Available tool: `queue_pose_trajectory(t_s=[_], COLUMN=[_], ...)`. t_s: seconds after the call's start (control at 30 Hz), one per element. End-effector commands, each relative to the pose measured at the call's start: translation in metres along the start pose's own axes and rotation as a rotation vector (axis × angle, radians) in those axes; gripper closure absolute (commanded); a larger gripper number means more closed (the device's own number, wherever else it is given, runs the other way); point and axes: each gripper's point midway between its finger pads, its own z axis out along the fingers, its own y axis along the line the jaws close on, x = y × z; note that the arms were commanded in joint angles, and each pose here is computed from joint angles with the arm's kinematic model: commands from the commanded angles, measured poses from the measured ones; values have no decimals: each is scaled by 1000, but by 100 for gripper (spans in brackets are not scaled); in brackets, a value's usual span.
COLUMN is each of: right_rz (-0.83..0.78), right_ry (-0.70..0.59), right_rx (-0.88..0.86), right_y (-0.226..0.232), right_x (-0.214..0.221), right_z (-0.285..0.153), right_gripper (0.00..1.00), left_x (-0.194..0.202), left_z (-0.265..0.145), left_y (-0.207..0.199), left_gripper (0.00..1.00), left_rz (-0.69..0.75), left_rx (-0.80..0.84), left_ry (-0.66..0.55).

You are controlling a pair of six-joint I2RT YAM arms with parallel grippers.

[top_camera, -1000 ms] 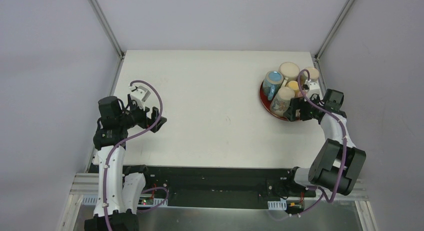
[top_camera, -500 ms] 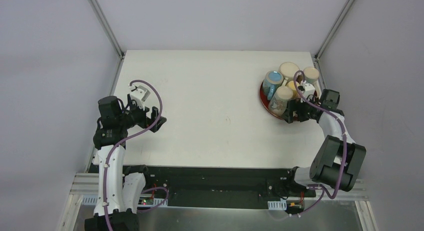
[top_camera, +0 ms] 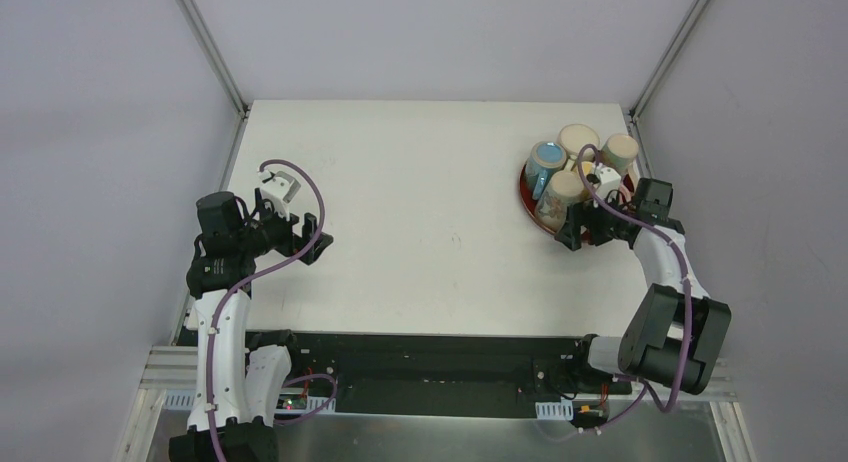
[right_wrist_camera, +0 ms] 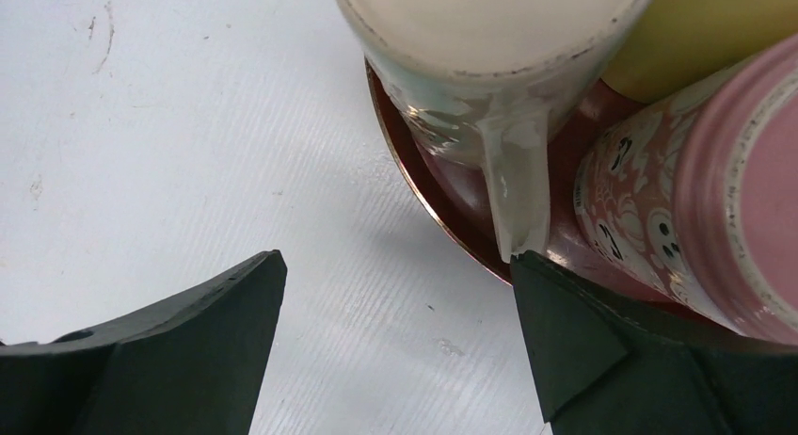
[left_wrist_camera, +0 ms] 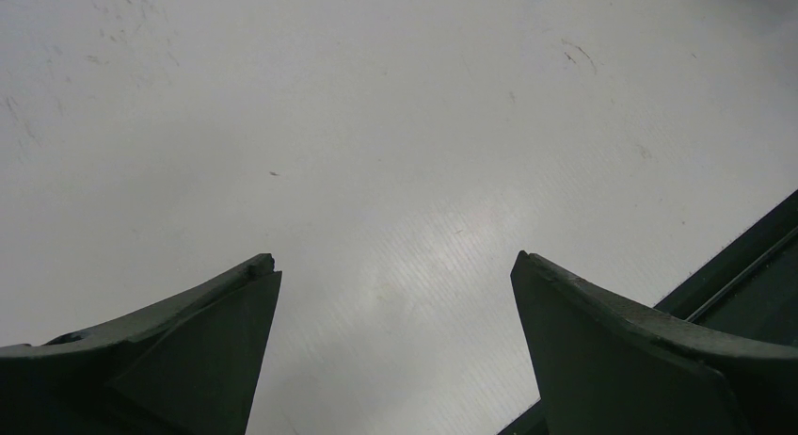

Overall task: Turn the mug right side up
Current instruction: Turn over the cup on the tray.

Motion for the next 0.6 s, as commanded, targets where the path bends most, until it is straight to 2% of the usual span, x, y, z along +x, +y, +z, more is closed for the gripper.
queue_pose_trajectory(t_s=[0.0, 0.2, 0.57], right_rz=[-68, -73, -94], right_ry=[-55, -88, -83], right_rx=[3, 65, 29], right_y=[7, -6, -9], right_x=[-13, -28, -43], right_z=[-7, -9, 2], right_gripper=[1, 1, 1], left_x=[-8, -9, -8], left_z=[-1, -1, -2], left_y=[-2, -1, 0], left_gripper=[0, 0, 0], left_rz=[32, 35, 31], left_rx=[22, 17, 16], left_ry=[-39, -42, -43])
